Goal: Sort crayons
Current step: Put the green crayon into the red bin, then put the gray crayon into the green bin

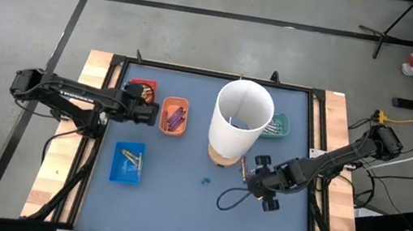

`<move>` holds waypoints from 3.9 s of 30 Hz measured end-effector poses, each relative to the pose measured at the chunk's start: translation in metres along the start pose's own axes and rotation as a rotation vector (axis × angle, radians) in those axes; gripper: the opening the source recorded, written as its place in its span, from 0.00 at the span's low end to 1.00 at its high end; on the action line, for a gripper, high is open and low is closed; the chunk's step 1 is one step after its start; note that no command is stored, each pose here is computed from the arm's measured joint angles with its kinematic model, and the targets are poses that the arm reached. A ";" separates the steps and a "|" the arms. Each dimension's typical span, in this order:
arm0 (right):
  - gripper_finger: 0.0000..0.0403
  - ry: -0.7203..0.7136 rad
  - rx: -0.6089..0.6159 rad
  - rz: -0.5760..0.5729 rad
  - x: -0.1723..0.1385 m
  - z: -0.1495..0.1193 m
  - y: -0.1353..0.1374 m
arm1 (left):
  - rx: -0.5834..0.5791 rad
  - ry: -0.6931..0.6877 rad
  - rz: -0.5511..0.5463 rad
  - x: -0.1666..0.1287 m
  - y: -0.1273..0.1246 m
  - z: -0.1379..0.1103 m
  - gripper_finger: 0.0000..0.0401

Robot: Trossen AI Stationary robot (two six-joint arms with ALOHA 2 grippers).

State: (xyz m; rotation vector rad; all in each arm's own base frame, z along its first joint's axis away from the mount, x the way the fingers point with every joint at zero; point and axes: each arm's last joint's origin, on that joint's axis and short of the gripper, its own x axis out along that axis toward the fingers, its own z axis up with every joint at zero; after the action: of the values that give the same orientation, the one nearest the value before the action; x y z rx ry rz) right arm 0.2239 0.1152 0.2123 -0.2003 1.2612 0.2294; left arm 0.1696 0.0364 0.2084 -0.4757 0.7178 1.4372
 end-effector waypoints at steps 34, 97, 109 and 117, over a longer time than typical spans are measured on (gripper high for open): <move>0.37 0.130 0.103 -0.227 0.062 -0.059 -0.052 | -0.025 -0.008 -0.033 0.003 -0.005 0.005 0.30; 0.05 0.359 0.030 -0.601 0.015 -0.057 -0.083 | -0.024 -0.010 -0.033 0.003 -0.005 0.005 0.30; 0.05 0.371 -0.009 -0.770 0.011 -0.058 -0.086 | -0.025 -0.010 -0.034 0.003 -0.005 0.005 0.30; 0.07 0.398 -0.056 -0.824 0.010 -0.058 -0.091 | -0.025 -0.009 -0.034 0.003 -0.005 0.005 0.30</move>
State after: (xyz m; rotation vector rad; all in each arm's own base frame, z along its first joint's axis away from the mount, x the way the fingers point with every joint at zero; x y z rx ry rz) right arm 0.1989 0.0125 0.1877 -0.8184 1.4586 -0.5086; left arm 0.1753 0.0418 0.2090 -0.4979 0.6822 1.4171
